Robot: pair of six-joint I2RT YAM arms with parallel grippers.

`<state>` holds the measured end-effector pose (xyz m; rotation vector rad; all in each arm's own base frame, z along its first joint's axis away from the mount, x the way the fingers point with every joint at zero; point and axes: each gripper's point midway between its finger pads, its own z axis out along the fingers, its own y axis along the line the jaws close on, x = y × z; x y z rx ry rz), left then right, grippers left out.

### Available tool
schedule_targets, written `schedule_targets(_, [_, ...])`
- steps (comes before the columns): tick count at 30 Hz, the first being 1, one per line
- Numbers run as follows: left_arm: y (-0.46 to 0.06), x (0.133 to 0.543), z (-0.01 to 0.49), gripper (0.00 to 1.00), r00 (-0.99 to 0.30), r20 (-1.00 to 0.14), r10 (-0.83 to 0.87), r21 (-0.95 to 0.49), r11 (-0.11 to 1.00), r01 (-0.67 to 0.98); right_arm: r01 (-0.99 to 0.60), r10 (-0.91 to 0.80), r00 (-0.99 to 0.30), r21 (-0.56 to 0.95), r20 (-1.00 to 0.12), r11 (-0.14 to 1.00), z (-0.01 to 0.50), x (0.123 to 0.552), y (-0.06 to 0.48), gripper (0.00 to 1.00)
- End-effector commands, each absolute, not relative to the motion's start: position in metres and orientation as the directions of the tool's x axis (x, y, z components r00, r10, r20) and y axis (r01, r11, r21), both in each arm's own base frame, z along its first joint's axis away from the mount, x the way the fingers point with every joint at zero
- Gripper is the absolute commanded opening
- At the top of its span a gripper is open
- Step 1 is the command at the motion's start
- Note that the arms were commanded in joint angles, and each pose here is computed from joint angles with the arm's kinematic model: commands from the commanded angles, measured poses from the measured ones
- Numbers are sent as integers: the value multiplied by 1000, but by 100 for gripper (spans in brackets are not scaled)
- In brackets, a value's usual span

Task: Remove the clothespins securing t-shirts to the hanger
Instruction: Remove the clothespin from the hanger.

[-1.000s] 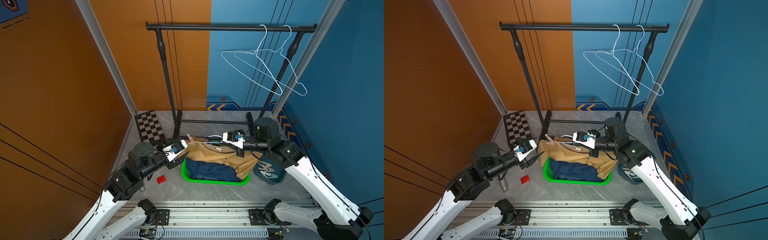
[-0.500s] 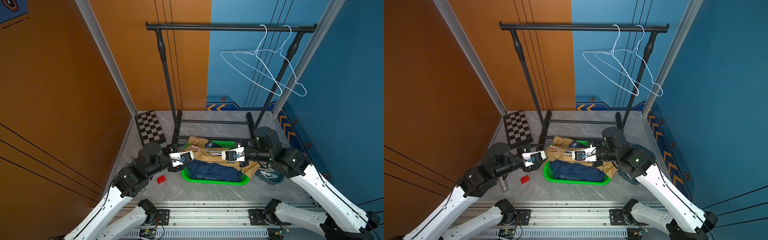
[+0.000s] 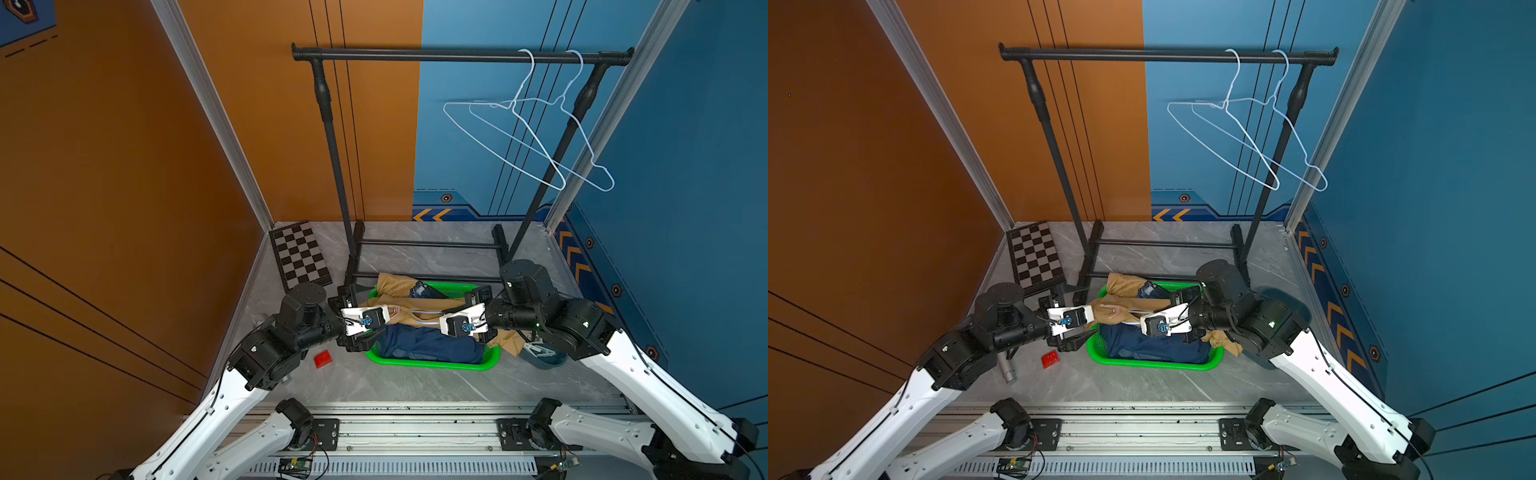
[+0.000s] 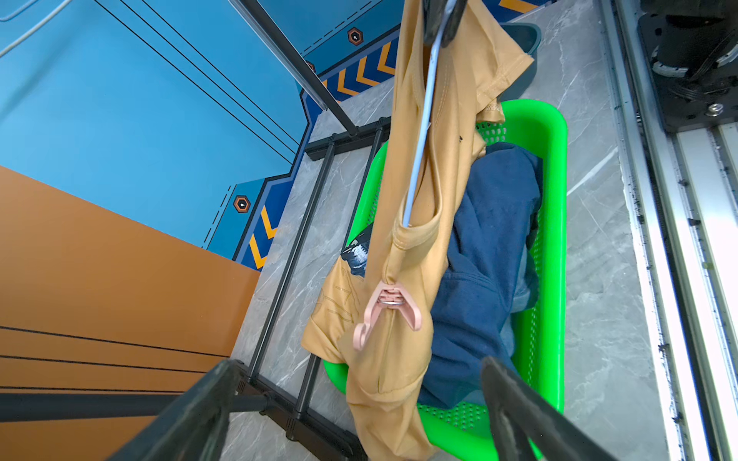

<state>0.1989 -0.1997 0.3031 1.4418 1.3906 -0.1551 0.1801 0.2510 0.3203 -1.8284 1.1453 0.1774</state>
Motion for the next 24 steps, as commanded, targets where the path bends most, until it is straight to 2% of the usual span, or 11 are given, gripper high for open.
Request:
schedule_targets(1, [-202,192,298,98,313,-712,628,545,215,810,-748,-630,589,-637,-507,-187,312,174,248,0])
schedule_targets(10, [-209,195,288,99,292,-715,635,501,173,848,-738,-620,605,-644,-499,-202,319,170,251,0])
schedule_targets(22, [-224,201,265,87,256,-730,634,416,114,902,-737,-606,613,-644,-508,-206,326,168,259,0])
schedule_targets(24, [-225,201,261,81,246,-733,634,399,107,911,-737,-604,613,-644,-508,-207,327,168,260,0])
